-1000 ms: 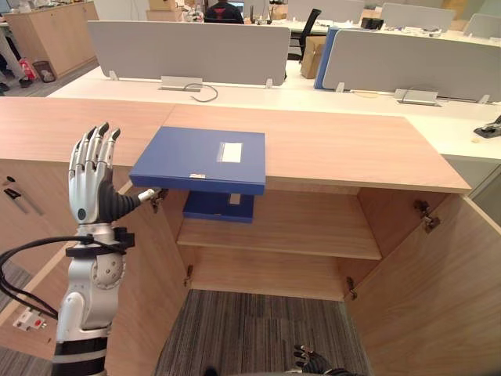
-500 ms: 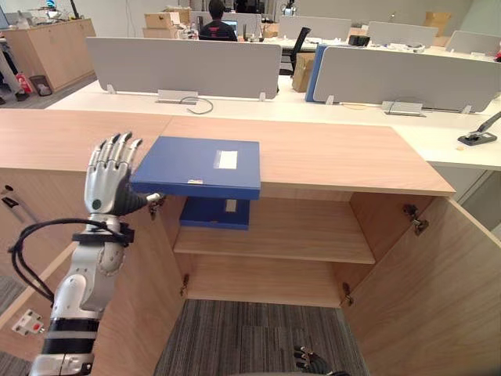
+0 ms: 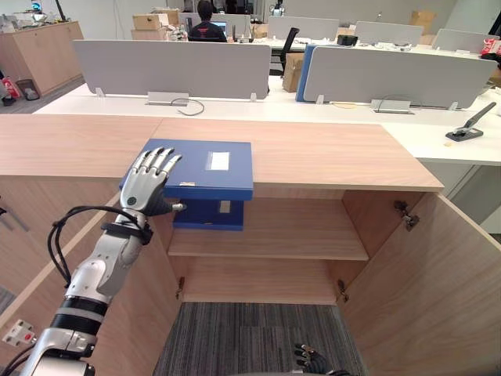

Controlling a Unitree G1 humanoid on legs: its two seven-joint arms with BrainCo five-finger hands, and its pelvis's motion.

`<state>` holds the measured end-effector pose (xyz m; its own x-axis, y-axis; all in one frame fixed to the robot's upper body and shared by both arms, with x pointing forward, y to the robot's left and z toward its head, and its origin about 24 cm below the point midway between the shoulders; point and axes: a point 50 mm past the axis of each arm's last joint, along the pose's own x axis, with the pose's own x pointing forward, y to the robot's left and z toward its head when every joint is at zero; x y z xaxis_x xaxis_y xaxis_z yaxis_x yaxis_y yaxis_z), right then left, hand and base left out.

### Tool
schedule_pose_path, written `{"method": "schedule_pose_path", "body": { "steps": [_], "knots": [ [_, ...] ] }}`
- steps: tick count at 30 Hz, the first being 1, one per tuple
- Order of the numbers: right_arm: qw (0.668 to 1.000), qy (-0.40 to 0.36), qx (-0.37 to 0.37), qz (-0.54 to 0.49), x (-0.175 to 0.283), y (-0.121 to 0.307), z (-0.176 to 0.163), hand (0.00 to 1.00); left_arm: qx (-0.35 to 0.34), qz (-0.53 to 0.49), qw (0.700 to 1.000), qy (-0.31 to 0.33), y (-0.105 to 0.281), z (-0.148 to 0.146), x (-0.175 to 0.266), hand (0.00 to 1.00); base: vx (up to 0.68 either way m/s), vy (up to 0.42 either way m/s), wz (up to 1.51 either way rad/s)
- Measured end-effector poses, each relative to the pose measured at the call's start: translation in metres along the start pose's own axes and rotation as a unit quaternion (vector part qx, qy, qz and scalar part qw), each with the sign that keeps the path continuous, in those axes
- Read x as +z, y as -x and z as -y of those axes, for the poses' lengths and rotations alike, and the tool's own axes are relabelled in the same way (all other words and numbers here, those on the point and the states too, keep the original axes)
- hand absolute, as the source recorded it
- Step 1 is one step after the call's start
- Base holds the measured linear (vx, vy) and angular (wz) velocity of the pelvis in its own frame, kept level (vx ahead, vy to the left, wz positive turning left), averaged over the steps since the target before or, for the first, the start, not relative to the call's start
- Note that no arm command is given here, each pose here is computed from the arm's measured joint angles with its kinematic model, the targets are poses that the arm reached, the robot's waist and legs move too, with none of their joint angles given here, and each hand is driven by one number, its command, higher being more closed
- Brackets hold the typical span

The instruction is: Walk over to the cabinet, pick up the folder, carry it to the office cabinet, place the folder inside the office cabinet, then close the office cabinet door

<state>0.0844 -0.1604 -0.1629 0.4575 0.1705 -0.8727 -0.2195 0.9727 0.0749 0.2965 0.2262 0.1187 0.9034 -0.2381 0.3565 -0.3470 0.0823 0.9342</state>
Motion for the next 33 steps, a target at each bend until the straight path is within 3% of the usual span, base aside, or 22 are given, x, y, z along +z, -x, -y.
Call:
{"method": "schedule_pose_path", "body": {
  "steps": [4,12,25,33],
  "knots": [
    [1.000,-0.006,-0.005,0.002,0.000,0.000,0.002,0.00,-0.034,0.004,0.999,-0.008,0.002,0.010,-0.002,0.00,0.00,0.000,0.00],
    [1.000,-0.020,-0.018,0.002,-0.002,0.002,0.008,0.00,-0.026,0.010,0.999,-0.038,-0.013,-0.003,-0.012,0.00,0.00,0.001,-0.02],
    [0.998,-0.040,-0.046,0.001,-0.008,0.008,0.024,0.00,-0.096,0.005,0.992,-0.082,-0.012,0.019,-0.027,0.00,-0.01,0.005,-0.07],
    [0.996,-0.041,-0.065,-0.041,-0.039,0.023,0.033,0.00,-0.130,-0.006,0.988,-0.086,-0.007,0.028,-0.034,0.00,-0.01,0.000,0.00]
  ]
}}
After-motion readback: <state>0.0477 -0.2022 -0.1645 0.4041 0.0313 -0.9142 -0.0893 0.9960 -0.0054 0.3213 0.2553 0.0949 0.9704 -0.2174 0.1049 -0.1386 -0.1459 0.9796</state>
